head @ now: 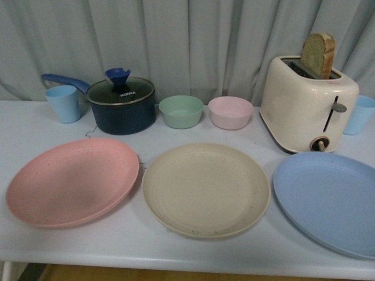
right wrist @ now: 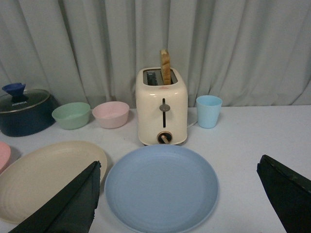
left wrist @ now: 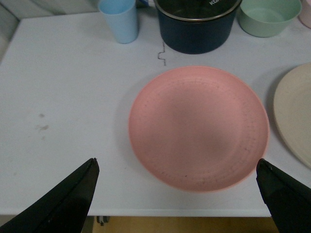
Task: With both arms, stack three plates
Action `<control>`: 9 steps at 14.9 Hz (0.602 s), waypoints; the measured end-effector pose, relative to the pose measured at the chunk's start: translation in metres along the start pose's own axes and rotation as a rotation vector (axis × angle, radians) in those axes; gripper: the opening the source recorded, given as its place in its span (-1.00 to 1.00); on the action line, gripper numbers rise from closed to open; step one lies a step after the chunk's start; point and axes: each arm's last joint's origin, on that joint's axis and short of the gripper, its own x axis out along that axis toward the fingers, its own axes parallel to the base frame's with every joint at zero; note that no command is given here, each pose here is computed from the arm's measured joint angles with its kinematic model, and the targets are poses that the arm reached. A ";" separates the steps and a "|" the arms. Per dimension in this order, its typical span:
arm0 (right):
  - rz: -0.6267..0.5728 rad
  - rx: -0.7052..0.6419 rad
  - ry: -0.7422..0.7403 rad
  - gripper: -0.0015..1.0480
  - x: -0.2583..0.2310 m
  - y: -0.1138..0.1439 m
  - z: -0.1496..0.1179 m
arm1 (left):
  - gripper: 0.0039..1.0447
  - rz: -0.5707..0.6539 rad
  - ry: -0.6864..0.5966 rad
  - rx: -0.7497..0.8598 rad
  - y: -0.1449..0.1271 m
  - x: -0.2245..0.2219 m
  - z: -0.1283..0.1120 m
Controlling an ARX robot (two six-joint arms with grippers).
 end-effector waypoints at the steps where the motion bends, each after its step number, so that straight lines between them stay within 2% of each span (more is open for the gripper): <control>1: 0.000 0.000 0.000 0.87 0.000 0.000 0.000 | 0.88 -0.021 0.030 -0.003 0.001 0.016 0.012; 4: 0.000 0.000 0.000 0.87 0.000 0.000 0.000 | 0.88 -0.077 0.184 0.005 0.001 0.065 0.019; 7: 0.000 0.000 0.000 0.87 0.000 0.000 0.000 | 0.88 -0.125 0.238 0.003 0.007 0.107 0.025; 9: 0.000 0.000 0.000 0.87 0.000 0.000 0.000 | 0.88 -0.132 0.286 -0.012 0.019 0.134 0.022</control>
